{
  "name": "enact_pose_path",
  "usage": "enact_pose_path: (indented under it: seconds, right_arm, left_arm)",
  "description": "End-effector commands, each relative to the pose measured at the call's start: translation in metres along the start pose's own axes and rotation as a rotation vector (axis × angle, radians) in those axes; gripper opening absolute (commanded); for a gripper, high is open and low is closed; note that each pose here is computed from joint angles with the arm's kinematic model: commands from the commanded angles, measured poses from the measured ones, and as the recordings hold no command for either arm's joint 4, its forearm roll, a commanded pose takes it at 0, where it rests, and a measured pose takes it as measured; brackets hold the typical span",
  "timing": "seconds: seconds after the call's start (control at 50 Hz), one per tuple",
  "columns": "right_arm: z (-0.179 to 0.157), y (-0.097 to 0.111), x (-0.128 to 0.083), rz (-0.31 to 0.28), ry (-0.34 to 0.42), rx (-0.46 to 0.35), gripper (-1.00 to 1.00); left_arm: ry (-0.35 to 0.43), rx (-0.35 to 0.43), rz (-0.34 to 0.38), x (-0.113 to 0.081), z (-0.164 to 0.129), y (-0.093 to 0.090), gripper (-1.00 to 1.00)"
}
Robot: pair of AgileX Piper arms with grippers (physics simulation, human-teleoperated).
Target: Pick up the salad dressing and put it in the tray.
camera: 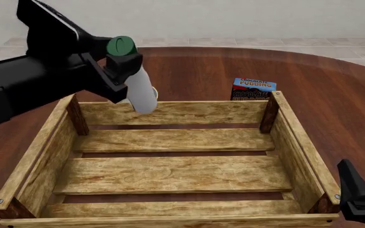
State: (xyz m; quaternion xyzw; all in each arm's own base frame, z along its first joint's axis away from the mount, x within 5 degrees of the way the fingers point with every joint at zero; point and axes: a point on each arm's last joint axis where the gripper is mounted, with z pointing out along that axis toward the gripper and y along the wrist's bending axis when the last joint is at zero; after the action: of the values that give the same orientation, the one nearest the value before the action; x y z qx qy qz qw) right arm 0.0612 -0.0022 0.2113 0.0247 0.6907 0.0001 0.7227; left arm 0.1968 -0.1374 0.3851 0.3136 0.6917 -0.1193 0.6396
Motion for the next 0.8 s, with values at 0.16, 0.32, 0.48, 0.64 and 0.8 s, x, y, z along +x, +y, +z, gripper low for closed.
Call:
enact_pose_path:
  seconds: [0.16, 0.32, 0.48, 0.64, 0.8]
  right_arm:
    - [0.001, 0.000, 0.000, 0.002, 0.002, 0.004, 1.00]
    - [0.001, 0.000, 0.000, 0.003, 0.001, 0.006, 1.00]
    - [0.001, 0.000, 0.000, 0.003, 0.002, 0.005, 1.00]
    - [0.001, 0.000, 0.000, 0.003, 0.002, 0.007, 1.00]
    - [0.001, -0.001, 0.000, 0.004, 0.002, 0.008, 1.00]
  left_arm:
    - [0.073, 0.009, -0.007, 0.010, 0.020, 0.000, -1.00]
    - [0.100, 0.019, -0.025, 0.014, 0.027, -0.002, -1.00]
    - [0.122, 0.022, -0.066, 0.014, 0.031, -0.003, -1.00]
    - [0.138, 0.022, -0.089, 0.016, 0.035, -0.003, -1.00]
    - [0.156, 0.018, -0.113, 0.022, 0.040, -0.002, -1.00]
